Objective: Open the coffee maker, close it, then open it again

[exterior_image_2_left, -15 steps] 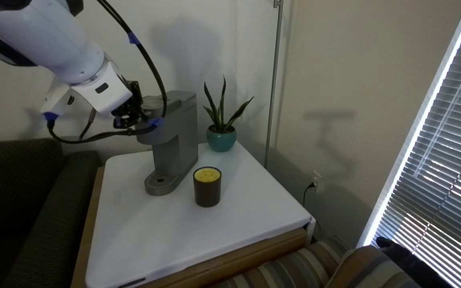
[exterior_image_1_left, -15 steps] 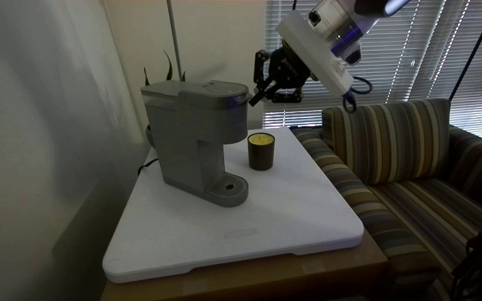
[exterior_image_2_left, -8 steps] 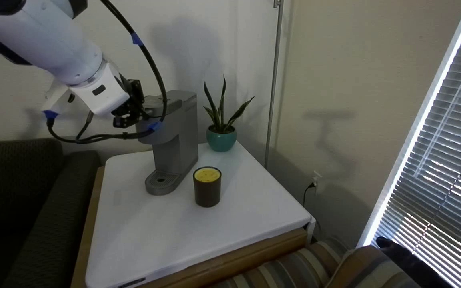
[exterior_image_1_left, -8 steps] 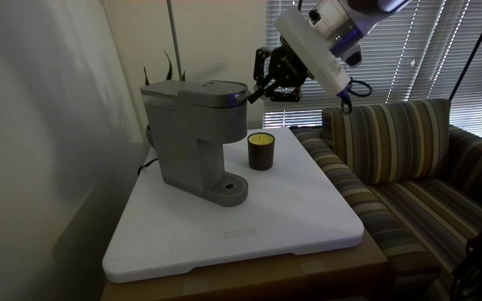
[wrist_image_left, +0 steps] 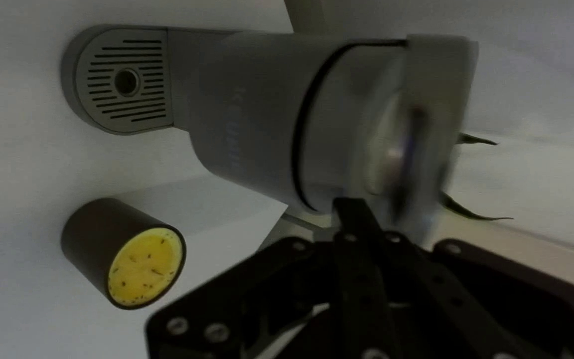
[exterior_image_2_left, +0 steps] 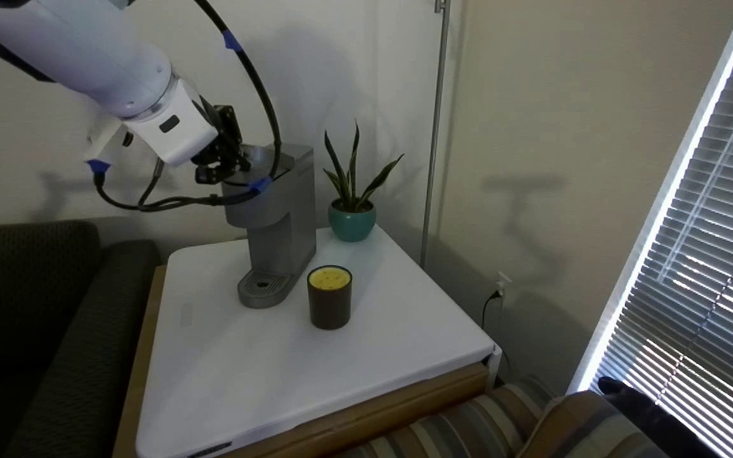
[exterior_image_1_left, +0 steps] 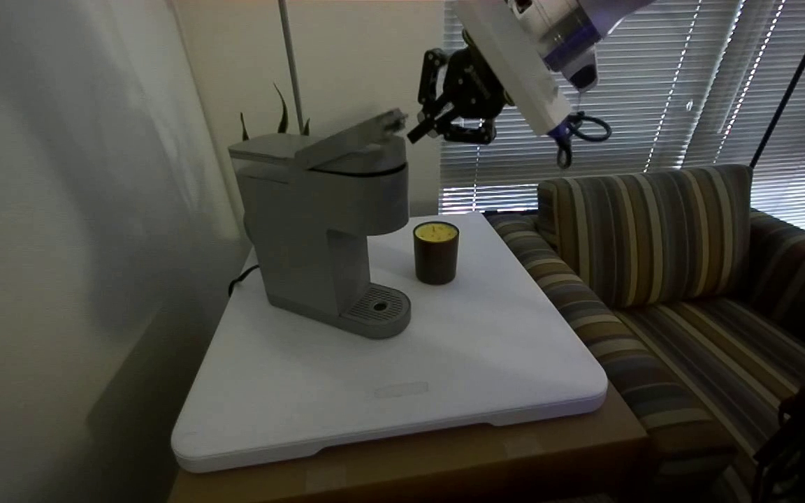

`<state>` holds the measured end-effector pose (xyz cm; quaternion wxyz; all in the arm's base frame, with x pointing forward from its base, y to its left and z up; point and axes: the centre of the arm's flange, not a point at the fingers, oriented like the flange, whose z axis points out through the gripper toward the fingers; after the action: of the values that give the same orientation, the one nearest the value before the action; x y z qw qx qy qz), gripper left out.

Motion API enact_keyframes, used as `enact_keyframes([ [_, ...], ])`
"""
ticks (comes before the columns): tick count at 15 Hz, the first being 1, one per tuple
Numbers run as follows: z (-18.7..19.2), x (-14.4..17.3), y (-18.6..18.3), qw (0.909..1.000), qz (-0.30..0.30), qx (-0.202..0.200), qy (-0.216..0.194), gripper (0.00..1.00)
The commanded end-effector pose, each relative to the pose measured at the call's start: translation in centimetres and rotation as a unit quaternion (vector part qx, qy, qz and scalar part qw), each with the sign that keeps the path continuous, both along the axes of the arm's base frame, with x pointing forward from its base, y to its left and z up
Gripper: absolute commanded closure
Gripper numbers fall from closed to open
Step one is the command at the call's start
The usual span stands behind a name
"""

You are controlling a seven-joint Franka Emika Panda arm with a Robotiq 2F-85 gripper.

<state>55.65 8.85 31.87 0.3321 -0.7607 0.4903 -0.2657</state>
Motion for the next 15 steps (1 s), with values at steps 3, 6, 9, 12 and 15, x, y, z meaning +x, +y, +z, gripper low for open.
enact_keyframes([
  [3,2.0,1.0,-0.2,0.9985,-0.004,0.027,-0.047,1.0],
  [6,2.3,1.3,-0.2,0.9973,0.001,0.046,-0.057,1.0],
  [9,2.9,1.7,0.0,0.9951,0.019,0.072,-0.065,1.0],
  [12,4.2,2.0,0.4,0.9932,0.044,0.08,-0.072,1.0],
  [15,6.3,2.1,0.2,0.9925,0.06,0.069,-0.081,1.0],
])
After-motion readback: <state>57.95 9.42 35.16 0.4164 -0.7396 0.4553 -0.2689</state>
